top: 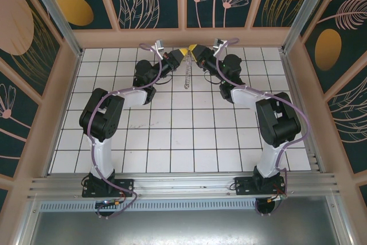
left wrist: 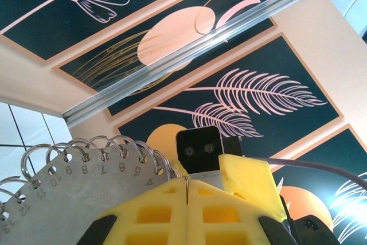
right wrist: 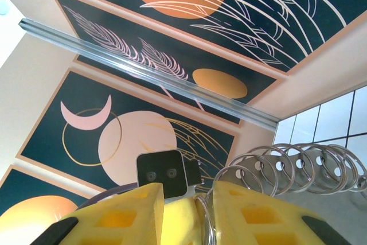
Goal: Put the keys on the keyring
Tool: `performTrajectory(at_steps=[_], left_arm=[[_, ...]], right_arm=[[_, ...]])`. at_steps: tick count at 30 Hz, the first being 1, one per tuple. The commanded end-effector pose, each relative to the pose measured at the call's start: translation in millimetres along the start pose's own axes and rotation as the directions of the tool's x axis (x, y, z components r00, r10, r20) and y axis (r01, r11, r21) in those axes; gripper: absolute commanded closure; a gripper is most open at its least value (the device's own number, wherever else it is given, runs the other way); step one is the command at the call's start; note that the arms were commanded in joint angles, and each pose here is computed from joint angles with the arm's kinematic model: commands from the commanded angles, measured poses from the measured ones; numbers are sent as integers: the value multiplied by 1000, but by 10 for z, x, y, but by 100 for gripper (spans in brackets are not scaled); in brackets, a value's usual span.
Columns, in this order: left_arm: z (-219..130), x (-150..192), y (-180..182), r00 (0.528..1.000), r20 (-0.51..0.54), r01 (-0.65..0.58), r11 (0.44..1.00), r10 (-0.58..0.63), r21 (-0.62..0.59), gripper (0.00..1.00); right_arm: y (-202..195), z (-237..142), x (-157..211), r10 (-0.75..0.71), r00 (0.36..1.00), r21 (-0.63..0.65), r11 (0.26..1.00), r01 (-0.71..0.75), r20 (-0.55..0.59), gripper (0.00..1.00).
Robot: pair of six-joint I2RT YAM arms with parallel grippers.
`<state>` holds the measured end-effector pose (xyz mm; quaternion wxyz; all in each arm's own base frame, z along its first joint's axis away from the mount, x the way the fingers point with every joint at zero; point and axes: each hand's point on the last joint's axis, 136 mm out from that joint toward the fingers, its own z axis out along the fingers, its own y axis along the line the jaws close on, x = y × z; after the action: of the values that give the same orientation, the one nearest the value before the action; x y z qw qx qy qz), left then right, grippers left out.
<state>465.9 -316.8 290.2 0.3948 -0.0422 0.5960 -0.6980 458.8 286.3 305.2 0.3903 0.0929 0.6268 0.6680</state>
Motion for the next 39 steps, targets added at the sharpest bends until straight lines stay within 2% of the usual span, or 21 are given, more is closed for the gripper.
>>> performTrajectory(at_steps=[1, 17, 21, 26, 32, 36, 39], left_arm=[[15, -81, -444, 998, 28, -51, 993, 48, 110, 100], [21, -71, -411, 999, 27, -49, 993, 46, 106, 100], [23, -79, -409, 998, 31, -49, 993, 46, 106, 100], [24, -84, -414, 998, 33, -51, 993, 48, 107, 100], [54, -76, -470, 997, 11, -83, 990, 82, 111, 100], [54, -121, -510, 991, -3, -134, 987, 135, 91, 77], [23, -187, -518, 986, -15, -164, 983, 166, 76, 70]], right_arm=[[92, 33, 35, -4, 1000, -48, 999, 4, -9, 71], [104, 66, 113, 5, 999, -69, 998, -8, -42, 80], [105, 58, 129, 6, 999, -69, 998, -9, -45, 86], [107, 45, 131, 3, 999, -72, 997, -6, -46, 100], [93, 31, 87, -19, 998, -65, 998, 16, -52, 100], [85, 15, 5, -56, 995, -64, 997, 50, -79, 100], [64, 6, -51, -85, 990, -66, 995, 78, -116, 100]])
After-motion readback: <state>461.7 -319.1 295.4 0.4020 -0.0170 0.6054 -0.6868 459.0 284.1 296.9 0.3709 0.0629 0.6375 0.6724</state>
